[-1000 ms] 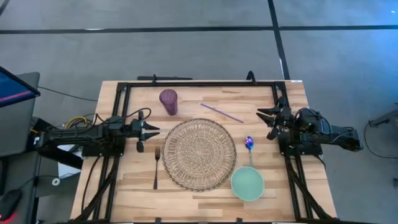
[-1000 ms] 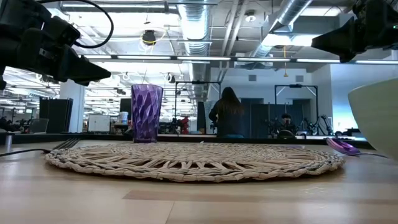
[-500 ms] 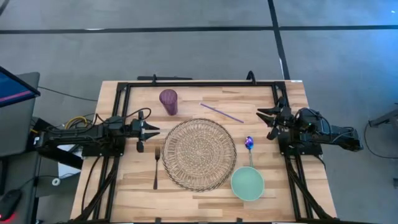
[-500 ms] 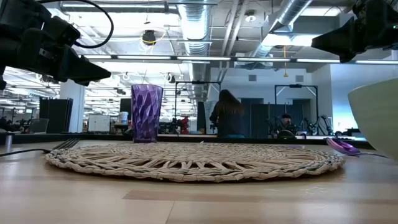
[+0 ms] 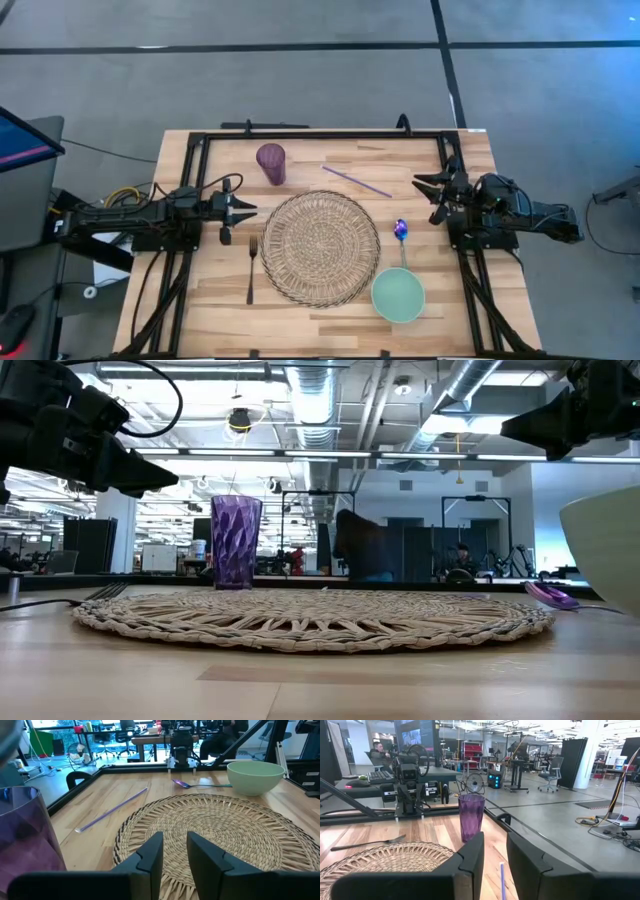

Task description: Pick & Place Utensil

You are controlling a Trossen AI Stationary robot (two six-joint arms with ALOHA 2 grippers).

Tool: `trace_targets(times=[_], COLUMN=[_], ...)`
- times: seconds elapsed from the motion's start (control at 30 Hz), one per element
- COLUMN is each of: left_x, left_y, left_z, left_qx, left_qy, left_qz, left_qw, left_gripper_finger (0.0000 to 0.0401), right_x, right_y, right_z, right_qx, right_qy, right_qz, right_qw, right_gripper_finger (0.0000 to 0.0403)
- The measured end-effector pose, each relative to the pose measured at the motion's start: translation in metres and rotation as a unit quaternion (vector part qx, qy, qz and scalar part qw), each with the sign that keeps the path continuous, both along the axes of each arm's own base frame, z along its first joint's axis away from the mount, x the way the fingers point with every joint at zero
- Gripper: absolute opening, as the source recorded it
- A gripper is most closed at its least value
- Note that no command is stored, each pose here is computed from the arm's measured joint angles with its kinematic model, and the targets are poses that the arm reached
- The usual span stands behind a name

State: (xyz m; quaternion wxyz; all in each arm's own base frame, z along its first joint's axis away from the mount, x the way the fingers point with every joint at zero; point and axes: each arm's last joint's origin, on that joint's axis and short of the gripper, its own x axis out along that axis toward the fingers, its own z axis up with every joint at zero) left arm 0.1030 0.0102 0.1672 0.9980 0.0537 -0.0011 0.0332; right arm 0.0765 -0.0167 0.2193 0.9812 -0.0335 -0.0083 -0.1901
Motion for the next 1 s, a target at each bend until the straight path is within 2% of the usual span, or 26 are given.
trace_targets(times=[1.0], left_x=[0.0000], left_y=[0.0000], left_z=[0.0017], left_qx=[0.009], left_qy=[-0.008], left_qz=[0.000], left_qw=[1.000], left_gripper_finger=[0.0088], right_x=[0.0000], right_y=[0.0000], right_z=[-0.0001], right_qx=[0.000], right_qy=[0.000], right_qz=[0.000], right_qw=[1.000], right_gripper_finger=[0.0077])
